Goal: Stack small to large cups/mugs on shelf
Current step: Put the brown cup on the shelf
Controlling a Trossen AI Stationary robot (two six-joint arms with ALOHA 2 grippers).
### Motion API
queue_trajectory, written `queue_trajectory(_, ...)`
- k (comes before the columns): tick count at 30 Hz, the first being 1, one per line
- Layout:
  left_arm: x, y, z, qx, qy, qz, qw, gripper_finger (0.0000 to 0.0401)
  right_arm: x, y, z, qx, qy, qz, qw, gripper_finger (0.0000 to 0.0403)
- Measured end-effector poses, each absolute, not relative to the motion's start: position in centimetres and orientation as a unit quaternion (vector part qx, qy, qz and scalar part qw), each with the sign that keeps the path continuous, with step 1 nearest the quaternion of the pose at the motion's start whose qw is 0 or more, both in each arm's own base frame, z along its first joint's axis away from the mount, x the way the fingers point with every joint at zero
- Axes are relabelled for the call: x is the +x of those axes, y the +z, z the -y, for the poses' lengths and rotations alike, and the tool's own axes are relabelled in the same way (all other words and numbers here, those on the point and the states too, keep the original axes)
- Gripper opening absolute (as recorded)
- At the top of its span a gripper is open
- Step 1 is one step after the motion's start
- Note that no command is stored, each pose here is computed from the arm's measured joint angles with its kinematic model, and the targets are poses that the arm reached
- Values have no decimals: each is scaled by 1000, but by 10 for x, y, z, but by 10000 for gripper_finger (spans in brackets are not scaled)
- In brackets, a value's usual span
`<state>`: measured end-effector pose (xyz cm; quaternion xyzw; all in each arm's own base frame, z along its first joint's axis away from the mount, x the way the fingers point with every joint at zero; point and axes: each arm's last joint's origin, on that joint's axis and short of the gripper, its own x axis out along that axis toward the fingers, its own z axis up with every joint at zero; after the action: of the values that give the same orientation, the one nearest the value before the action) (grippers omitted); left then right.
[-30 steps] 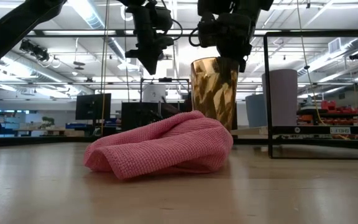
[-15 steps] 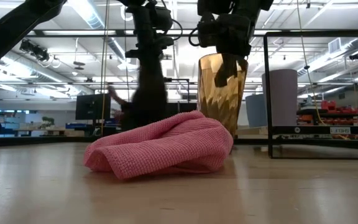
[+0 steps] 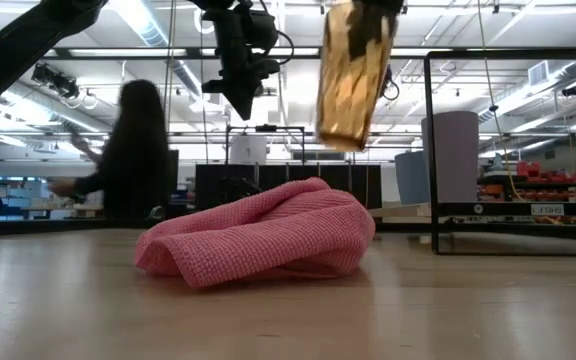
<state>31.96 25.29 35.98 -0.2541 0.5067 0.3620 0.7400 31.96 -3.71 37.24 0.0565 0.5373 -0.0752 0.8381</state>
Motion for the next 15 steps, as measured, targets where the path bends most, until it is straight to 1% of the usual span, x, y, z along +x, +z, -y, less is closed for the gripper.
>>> queue_trajectory(3,320,360,-253,-254,362,-507,740,37,304,399,38,35,-96,-549,830,7)
queue_trajectory(6,320,360,-253,-254,362,-507,740,33,285,412,37,24,-110,-582,806,7)
queue_trajectory(8,320,360,-253,-254,362,-507,740,31,278,417,36,33,-118,-564,817,7)
queue_trajectory(12,320,360,-253,-254,362,-507,740,30,253,420,33,64,-126,-559,817,7)
queue_trajectory(15,320,360,-253,-254,362,-505,741,32,230,409,29,89,-143,-573,802,7)
